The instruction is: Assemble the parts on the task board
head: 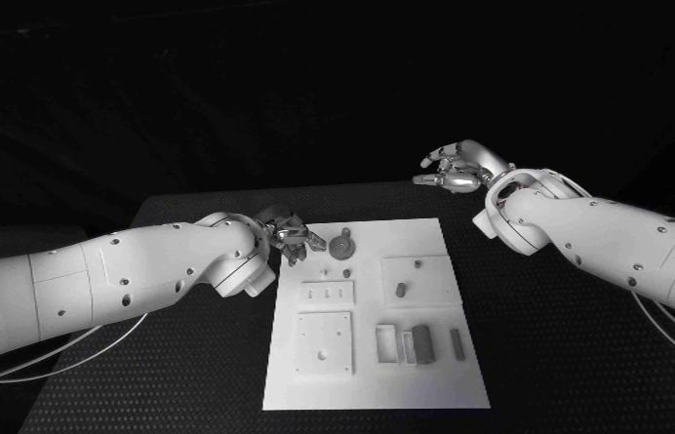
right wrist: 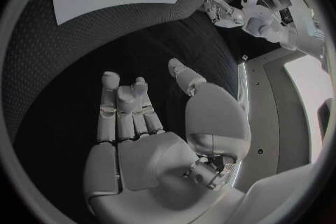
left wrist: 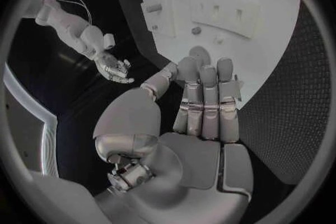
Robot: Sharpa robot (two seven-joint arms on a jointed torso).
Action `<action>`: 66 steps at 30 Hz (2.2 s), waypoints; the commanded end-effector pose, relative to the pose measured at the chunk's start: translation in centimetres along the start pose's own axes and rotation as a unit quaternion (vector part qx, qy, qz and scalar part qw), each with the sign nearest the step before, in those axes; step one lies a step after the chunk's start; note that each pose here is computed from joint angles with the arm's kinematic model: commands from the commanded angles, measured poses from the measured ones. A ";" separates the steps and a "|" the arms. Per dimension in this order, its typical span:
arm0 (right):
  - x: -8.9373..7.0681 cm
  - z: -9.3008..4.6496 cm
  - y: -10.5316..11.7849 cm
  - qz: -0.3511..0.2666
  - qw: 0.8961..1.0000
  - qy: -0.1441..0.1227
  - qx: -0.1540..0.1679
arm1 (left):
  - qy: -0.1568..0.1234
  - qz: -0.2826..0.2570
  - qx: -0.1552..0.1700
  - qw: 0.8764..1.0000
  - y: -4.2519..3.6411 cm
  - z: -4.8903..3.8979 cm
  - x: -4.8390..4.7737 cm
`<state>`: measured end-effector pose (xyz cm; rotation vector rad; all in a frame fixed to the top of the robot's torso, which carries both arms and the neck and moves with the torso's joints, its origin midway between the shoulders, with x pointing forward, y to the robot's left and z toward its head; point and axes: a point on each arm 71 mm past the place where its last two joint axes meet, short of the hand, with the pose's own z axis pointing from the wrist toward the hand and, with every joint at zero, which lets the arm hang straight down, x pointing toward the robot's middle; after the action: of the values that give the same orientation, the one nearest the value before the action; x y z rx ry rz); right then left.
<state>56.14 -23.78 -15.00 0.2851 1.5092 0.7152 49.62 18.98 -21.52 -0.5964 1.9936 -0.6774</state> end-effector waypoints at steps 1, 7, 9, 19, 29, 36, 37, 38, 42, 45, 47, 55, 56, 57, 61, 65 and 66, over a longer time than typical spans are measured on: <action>-0.8 0.6 0.4 0.011 1.000 -0.010 -0.012 | -0.015 0.032 -0.012 0.999 0.29 -0.50 0.35; -1.6 1.0 0.5 0.007 1.000 -0.017 -0.011 | 0.007 0.046 -0.030 0.998 0.61 -1.20 1.74; -1.6 1.1 0.6 0.007 1.000 -0.016 -0.011 | 0.013 0.049 -0.038 0.998 0.70 -1.27 2.30; -1.4 1.3 0.9 0.009 1.000 -0.012 -0.013 | 0.018 0.047 -0.071 0.996 1.61 -0.69 3.68; -1.3 1.4 0.9 0.009 1.000 -0.009 -0.012 | 0.032 0.049 -0.078 0.995 2.00 -0.19 5.23; -1.3 1.4 0.9 0.009 1.000 -0.007 -0.011 | 0.035 0.062 -0.071 0.995 1.76 -0.13 5.58; -1.3 1.4 0.9 0.009 1.000 -0.007 -0.012 | 0.034 0.065 -0.070 0.995 1.74 -0.11 5.57; -1.3 1.4 0.9 0.009 1.000 -0.007 -0.012 | 0.033 0.068 -0.069 0.995 1.73 -0.12 5.57; -1.2 1.4 0.9 0.009 1.000 -0.006 -0.012 | 0.036 0.074 -0.067 0.994 1.66 -0.12 5.71; -1.2 1.4 1.0 0.010 1.000 -0.005 -0.013 | 0.039 0.081 -0.064 0.994 1.50 -0.10 5.95; -1.2 1.4 1.0 0.010 1.000 -0.005 -0.013 | 0.040 0.089 -0.062 0.993 1.43 -0.09 6.07; -1.2 1.4 1.0 0.010 1.000 -0.002 -0.013 | 0.040 0.109 -0.059 0.991 1.43 -0.01 6.12; -1.1 1.4 1.0 0.010 1.000 -0.002 -0.013 | 0.039 0.109 -0.060 0.991 1.44 0.02 6.09; -1.1 1.4 1.0 0.010 1.000 -0.002 -0.013 | 0.037 0.109 -0.061 0.991 1.42 0.06 6.08; -1.1 1.4 1.1 0.010 1.000 -0.001 -0.014 | 0.029 0.119 -0.057 0.991 1.42 0.15 6.05; -1.1 1.4 1.1 0.010 1.000 -0.001 -0.014 | 0.030 0.121 -0.058 0.990 1.47 0.25 6.11; -1.1 1.4 1.1 0.010 1.000 -0.001 -0.014 | 0.030 0.122 -0.059 0.990 1.47 0.27 6.16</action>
<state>57.36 -23.37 -13.43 0.2921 1.4876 0.7383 46.83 16.24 -26.39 -0.4323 2.1290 -0.4456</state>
